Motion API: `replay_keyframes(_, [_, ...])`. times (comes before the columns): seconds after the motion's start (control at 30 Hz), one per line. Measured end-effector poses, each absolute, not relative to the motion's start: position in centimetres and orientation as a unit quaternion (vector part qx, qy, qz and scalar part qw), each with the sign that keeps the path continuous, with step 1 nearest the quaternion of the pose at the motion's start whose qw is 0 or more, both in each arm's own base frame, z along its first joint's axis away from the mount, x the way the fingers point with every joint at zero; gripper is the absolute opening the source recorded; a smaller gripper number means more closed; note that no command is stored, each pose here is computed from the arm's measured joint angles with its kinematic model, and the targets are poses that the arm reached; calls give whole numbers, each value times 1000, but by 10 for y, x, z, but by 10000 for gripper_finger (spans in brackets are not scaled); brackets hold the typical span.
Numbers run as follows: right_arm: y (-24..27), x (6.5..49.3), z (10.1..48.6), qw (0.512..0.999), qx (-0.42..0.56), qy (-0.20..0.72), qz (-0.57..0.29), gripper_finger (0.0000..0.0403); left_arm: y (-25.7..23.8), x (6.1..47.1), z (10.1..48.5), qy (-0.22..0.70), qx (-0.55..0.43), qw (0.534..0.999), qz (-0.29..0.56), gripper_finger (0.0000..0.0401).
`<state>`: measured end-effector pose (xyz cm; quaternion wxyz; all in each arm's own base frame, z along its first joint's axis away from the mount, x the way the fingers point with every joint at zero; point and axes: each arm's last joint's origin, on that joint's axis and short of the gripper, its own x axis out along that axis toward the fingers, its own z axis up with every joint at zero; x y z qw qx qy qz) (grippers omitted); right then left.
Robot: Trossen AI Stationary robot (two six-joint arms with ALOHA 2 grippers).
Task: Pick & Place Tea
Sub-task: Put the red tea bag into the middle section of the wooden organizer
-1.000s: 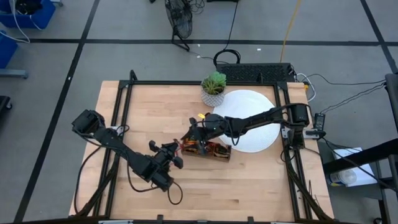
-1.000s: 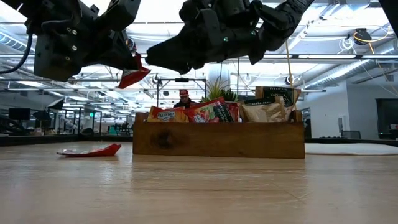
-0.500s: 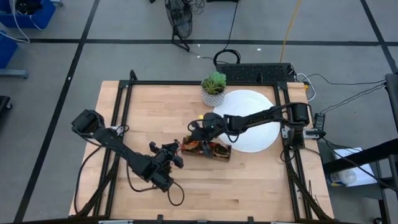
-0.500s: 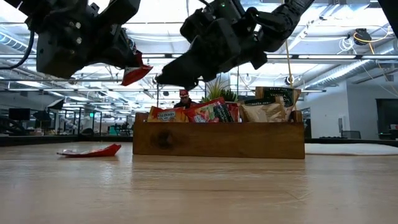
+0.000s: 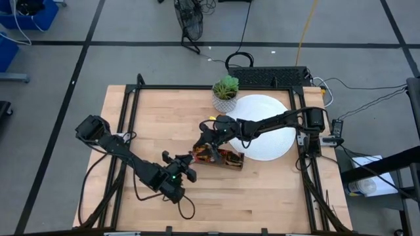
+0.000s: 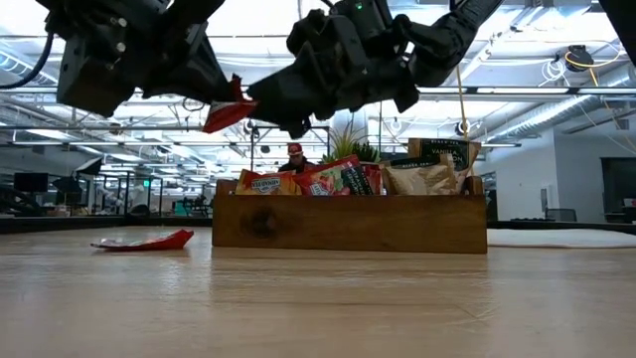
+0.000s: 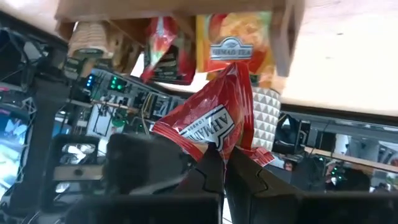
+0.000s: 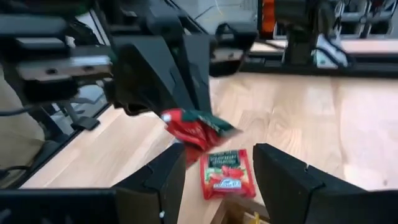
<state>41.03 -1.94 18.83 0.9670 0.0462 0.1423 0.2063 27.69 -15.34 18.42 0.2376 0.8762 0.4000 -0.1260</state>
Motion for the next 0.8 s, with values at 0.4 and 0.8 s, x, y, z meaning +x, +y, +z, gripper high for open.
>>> replay_keyframes(0.4, [-9,408,185,939,112,171,278,171,-145,285,189,411,871,238,-124,2])
replay_keyframes(0.8, [-9,408,183,942,113,178,260,170,-141,294,191,402,870,258,-123,2])
